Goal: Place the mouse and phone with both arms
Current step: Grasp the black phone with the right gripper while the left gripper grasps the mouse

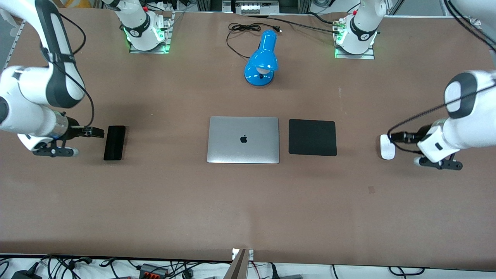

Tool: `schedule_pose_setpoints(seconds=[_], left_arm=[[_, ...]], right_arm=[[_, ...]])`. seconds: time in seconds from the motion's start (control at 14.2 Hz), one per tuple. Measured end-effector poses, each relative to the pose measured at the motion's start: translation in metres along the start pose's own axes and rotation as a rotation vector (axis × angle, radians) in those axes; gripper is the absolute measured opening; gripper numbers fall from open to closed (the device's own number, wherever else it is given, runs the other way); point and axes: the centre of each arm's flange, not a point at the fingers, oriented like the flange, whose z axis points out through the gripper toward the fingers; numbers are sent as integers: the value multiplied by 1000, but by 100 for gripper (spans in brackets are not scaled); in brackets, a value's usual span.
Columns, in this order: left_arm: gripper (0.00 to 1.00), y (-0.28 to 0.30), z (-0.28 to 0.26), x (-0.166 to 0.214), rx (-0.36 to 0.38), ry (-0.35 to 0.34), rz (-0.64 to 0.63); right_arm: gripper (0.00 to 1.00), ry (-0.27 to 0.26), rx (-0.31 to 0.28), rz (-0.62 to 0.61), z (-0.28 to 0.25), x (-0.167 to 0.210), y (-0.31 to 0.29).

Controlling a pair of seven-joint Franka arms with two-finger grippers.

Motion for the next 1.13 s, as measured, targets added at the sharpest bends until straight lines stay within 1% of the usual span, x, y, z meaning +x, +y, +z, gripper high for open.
schedule_pose_setpoints(seconds=[0.21, 0.35, 0.42, 0.63, 0.78, 0.92, 1.13], left_arm=[[100, -22, 68, -13, 16, 87, -16], [100, -19, 106, -27, 45, 153, 6], [100, -18, 121, -34, 55, 175, 17], [100, -23, 143, -49, 66, 177, 68], [100, -37, 147, -51, 69, 187, 82], [100, -49, 159, -53, 64, 176, 82], [100, -50, 169, -54, 59, 165, 86]], right_arm=[[100, -26, 1, 11, 46, 11, 8], [100, -42, 2, 9, 65, 14, 6], [100, -54, 2, 10, 73, 14, 5], [100, -85, 2, 17, 98, 16, 2], [100, -84, 1, 20, 108, 18, 2], [100, -75, 1, 21, 116, 20, 1], [100, -78, 1, 20, 126, 21, 1]])
